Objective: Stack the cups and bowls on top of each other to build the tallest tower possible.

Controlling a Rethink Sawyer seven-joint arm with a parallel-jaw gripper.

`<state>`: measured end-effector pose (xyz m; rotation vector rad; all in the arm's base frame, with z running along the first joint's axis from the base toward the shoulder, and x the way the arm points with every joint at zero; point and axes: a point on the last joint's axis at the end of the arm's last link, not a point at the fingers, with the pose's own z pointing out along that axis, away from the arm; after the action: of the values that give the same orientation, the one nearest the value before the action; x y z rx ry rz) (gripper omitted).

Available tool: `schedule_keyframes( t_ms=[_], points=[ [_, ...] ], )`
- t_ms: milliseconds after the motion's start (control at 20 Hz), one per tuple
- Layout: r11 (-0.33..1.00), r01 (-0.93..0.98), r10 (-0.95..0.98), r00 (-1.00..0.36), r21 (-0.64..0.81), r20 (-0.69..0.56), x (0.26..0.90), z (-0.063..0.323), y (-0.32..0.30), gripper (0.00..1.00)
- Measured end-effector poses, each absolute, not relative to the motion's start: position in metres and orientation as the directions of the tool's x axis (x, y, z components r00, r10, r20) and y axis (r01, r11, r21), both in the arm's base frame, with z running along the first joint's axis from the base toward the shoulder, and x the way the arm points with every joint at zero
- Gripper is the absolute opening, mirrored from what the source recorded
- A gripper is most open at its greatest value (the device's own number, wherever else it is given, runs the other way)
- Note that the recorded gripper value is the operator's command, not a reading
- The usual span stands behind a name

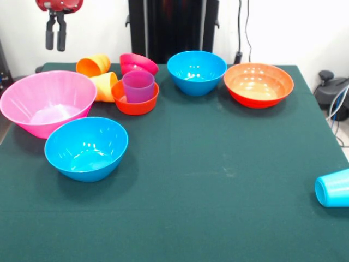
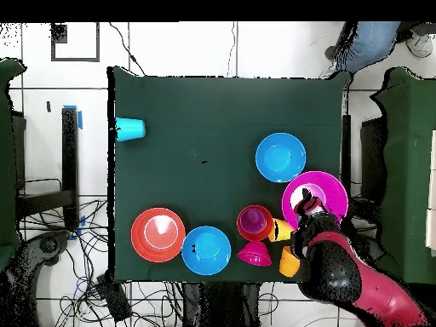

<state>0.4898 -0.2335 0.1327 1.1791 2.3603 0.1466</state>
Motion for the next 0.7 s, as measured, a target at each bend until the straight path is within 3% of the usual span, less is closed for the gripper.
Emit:
schedule_keyframes(
  t_ms=[700],
  points=[
    [0.611,0.729,0.782,-0.496,0.308,-0.377,0.4869,0.1313,-0.2386,1.0]
  ],
)
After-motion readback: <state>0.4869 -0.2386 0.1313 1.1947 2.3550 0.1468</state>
